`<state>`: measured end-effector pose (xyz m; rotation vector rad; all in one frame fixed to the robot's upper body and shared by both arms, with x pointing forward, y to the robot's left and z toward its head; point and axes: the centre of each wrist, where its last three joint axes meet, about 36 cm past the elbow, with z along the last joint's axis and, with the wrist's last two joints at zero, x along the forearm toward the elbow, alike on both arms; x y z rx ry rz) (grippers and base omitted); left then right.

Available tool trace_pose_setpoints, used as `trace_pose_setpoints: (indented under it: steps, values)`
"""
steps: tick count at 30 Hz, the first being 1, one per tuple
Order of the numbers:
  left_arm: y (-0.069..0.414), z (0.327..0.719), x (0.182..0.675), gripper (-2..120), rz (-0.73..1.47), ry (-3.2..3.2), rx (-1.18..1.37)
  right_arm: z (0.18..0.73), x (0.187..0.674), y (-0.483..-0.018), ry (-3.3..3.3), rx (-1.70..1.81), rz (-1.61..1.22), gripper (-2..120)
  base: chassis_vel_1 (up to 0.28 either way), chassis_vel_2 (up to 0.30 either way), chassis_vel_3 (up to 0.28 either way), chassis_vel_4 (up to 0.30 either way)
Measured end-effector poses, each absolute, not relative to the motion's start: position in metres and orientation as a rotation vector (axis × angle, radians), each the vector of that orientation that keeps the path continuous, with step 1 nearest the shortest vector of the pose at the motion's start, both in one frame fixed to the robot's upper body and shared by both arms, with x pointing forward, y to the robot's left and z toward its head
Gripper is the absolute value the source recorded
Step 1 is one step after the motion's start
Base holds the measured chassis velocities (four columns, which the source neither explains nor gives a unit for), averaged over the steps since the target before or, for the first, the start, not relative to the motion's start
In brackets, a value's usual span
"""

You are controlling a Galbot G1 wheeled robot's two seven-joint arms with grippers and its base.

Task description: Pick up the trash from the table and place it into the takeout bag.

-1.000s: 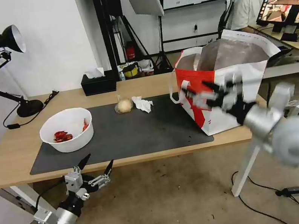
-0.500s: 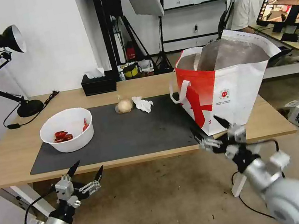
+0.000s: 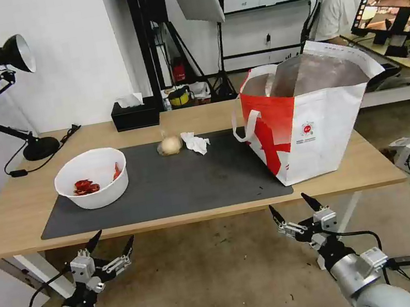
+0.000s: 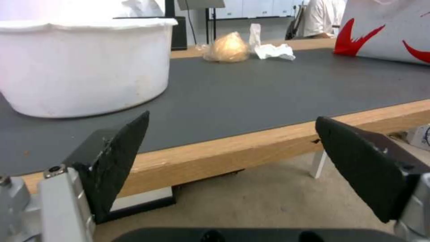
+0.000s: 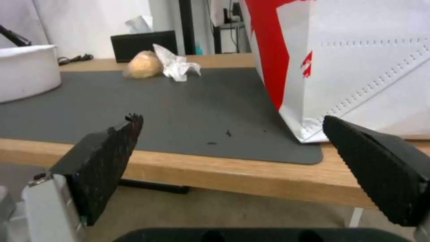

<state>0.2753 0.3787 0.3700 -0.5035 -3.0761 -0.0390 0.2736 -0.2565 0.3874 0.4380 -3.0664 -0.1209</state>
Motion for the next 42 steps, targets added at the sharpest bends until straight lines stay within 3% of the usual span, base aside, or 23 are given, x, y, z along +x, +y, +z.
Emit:
trace_pose_setpoints:
  steps: [9, 13, 25, 32, 42]
  values:
    - [0.377, 0.367, 0.277, 100, -0.033, -3.073, -0.510, 0.383, 0.273, -0.253, -3.049, 0.445, -0.126, 100, 0.000, 0.000, 0.000, 0.000]
    - [0.362, 0.370, 0.291, 100, -0.026, -3.070, -0.608, 0.407, 0.302, -0.220, -3.037, 0.520, -0.183, 100, 0.000, 0.000, 0.000, 0.000]
    - [0.366, 0.378, 0.285, 100, -0.057, -3.072, -0.587, 0.418, 0.422, -0.136, -2.973, 0.658, -0.066, 100, 0.000, 0.000, 0.000, 0.000]
    - [0.363, 0.371, 0.282, 100, -0.036, -3.063, -0.568, 0.452, 0.520, -0.068, -2.929, 0.528, 0.015, 100, 0.000, 0.000, 0.000, 0.000]
    - [0.366, 0.366, 0.281, 100, -0.031, -3.063, -0.549, 0.458, 0.597, -0.003, -2.868, 0.310, 0.127, 100, 0.000, 0.000, 0.000, 0.000]
